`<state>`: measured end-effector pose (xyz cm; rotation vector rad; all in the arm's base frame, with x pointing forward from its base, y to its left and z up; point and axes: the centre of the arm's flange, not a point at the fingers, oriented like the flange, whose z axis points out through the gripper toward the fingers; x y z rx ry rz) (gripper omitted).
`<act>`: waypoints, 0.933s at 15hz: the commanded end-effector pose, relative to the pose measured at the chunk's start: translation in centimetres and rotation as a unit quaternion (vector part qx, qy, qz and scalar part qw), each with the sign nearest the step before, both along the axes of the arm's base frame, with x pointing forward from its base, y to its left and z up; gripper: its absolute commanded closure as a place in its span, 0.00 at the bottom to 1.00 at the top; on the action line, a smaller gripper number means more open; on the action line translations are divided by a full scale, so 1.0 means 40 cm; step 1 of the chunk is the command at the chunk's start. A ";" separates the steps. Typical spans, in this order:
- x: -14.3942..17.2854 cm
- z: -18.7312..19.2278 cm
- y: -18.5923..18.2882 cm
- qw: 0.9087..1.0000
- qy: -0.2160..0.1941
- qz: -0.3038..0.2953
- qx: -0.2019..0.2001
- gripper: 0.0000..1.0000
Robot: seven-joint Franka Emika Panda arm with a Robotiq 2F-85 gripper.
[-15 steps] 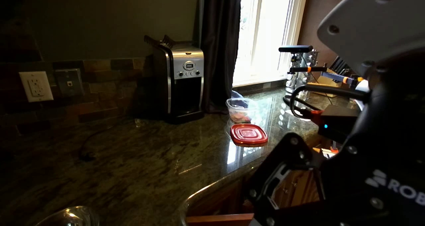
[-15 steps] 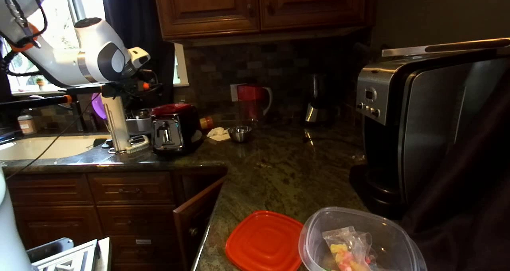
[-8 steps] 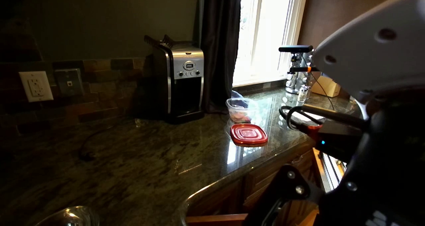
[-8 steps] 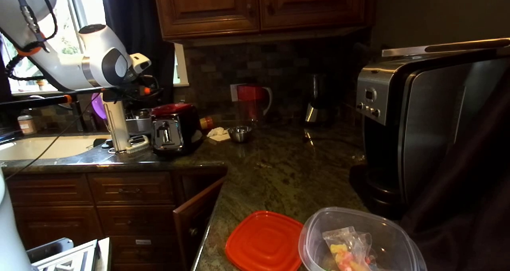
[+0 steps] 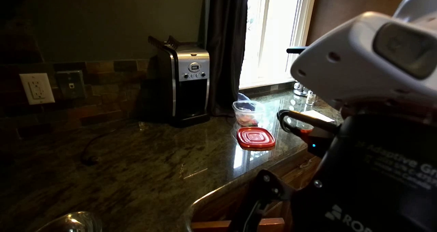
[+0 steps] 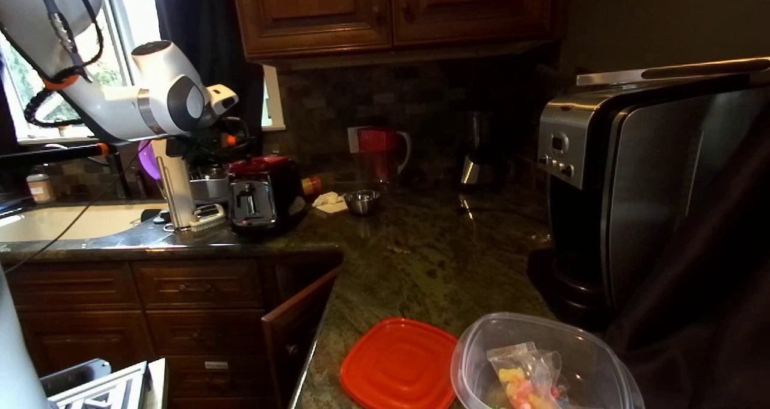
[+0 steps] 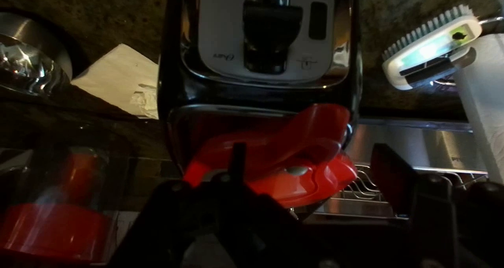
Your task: Put the lid on the container
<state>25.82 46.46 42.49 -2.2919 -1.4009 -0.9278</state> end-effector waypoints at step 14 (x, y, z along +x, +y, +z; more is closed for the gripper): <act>-0.006 -0.026 0.084 0.998 0.016 -0.022 -0.060 0.23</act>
